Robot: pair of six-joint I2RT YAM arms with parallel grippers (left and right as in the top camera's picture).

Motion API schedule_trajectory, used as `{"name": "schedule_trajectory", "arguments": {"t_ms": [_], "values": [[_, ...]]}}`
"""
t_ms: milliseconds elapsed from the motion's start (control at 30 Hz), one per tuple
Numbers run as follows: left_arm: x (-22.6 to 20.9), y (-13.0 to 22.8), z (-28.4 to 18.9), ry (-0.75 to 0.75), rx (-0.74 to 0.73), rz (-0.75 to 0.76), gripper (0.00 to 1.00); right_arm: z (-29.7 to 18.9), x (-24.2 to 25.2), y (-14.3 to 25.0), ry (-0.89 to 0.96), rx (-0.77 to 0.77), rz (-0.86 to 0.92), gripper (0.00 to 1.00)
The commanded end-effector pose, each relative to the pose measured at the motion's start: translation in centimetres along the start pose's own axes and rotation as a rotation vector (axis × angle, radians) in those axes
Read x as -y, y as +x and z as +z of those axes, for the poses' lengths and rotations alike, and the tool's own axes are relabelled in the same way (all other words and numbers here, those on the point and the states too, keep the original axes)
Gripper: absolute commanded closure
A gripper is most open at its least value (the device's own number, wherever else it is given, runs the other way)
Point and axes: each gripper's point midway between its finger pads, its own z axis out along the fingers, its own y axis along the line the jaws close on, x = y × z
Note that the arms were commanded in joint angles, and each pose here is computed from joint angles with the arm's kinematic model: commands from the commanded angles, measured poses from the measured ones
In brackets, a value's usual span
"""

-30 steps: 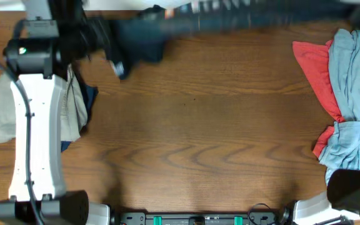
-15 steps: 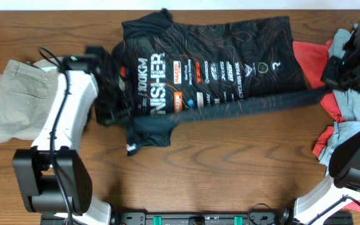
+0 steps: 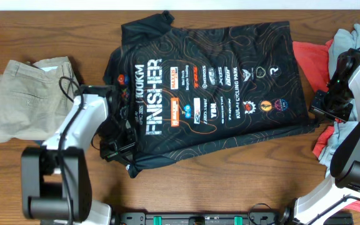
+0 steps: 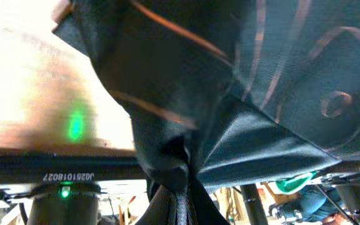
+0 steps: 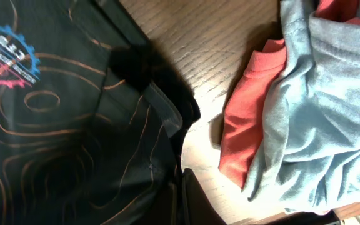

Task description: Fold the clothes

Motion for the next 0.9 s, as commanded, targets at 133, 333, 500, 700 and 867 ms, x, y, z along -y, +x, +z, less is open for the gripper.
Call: {"name": "schedule_trajectory", "arguments": {"t_ms": [133, 333, 500, 700, 867], "values": [[0.4, -1.3, -2.9, 0.012, 0.238, 0.087, 0.94, -2.3, -0.1, -1.9, -0.031, 0.145, 0.033, 0.99], [2.1, -6.4, -5.4, 0.061, 0.496, 0.108, 0.94, -3.1, -2.5, -4.6, -0.149, 0.258, -0.013, 0.99], [3.6, -9.9, -7.4, 0.126, 0.648, 0.072, 0.94, -4.4, -5.0, -7.1, -0.24, 0.375, -0.083, 0.99], [5.2, -12.3, -9.7, 0.19, 0.776, 0.087, 0.93, -5.1, -6.5, -8.6, -0.256, 0.453, -0.112, 0.99], [6.0, -13.3, -10.9, 0.216, 0.841, 0.108, 0.92, -4.8, -7.5, -9.4, -0.264, 0.477, -0.131, 0.99]]}}
